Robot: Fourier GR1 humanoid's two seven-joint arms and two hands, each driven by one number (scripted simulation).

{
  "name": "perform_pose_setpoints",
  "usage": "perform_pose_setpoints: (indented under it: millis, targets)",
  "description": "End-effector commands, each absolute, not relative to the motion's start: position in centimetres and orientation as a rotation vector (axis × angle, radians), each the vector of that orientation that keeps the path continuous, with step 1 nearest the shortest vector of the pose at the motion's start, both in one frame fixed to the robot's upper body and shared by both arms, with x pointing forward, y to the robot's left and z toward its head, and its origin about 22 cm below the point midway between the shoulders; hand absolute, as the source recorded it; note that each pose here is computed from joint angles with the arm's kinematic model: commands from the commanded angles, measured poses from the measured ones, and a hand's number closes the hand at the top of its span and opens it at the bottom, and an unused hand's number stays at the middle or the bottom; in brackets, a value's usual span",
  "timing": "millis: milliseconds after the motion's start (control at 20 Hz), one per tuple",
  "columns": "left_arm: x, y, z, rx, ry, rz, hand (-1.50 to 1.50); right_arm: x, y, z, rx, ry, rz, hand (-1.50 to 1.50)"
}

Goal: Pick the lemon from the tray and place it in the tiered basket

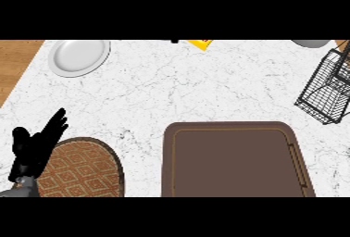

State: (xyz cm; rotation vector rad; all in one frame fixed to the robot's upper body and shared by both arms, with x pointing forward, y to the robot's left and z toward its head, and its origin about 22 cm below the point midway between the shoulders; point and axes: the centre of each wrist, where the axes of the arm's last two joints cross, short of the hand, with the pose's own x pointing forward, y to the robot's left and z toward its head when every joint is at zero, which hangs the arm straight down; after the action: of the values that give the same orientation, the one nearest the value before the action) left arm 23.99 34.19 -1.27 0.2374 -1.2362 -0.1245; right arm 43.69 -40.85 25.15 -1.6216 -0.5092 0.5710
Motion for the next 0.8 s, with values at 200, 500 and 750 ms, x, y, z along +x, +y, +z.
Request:
perform_pose_setpoints:
  millis: [200, 500, 750]
  targets:
    - [25.0, 33.9, -1.2, 0.225, -1.245, -0.100, 0.00, 42.9, -42.4, 25.0, -1.526, -0.440, 0.386, -1.50]
    - [24.5, 34.5, -0.6, 0.236, -1.244, -0.105, 0.00, 43.3, -41.4, 26.4, -1.635, -0.680, 0.235, -1.50]
    - [23.9, 34.8, -1.9, 0.256, -1.213, -0.111, 0.00, 42.2, -42.5, 30.6, -1.650, -0.775, -0.041, -1.50]
